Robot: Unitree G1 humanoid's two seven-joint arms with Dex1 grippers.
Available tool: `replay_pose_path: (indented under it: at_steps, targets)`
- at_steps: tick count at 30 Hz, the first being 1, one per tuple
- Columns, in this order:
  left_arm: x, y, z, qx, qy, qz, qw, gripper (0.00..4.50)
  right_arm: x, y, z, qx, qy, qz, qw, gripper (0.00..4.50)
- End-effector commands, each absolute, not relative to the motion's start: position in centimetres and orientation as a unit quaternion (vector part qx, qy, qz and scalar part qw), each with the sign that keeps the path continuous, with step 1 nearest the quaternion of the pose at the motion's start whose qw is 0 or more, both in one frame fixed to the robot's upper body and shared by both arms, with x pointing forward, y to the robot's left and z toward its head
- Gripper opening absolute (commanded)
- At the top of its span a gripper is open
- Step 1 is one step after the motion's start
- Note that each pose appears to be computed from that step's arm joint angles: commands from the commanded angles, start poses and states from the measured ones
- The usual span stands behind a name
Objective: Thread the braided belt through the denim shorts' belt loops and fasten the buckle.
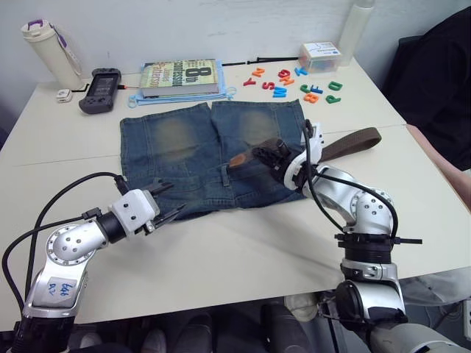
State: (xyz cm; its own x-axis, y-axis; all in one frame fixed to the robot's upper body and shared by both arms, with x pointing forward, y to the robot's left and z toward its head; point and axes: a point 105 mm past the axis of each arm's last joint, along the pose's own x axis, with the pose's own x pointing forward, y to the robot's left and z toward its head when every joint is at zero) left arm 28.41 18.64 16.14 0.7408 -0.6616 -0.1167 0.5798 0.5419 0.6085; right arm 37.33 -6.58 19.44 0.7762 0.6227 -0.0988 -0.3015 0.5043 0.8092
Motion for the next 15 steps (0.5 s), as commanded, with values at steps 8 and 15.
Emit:
replay_pose_path:
  at_steps: [8, 15]
  targets:
    - [28.2, 20.2, 17.7, 0.3, -0.07, -0.307, 0.9, 2.78, 37.3, -6.0, 17.7, 0.391, 0.202, 0.285, 0.852, 0.0]
    - [28.5, 20.3, 17.5, 0.301, -0.068, -0.307, 0.9, 2.78, 36.5, -4.2, 17.5, 0.431, 0.219, 0.317, 0.816, 0.0]
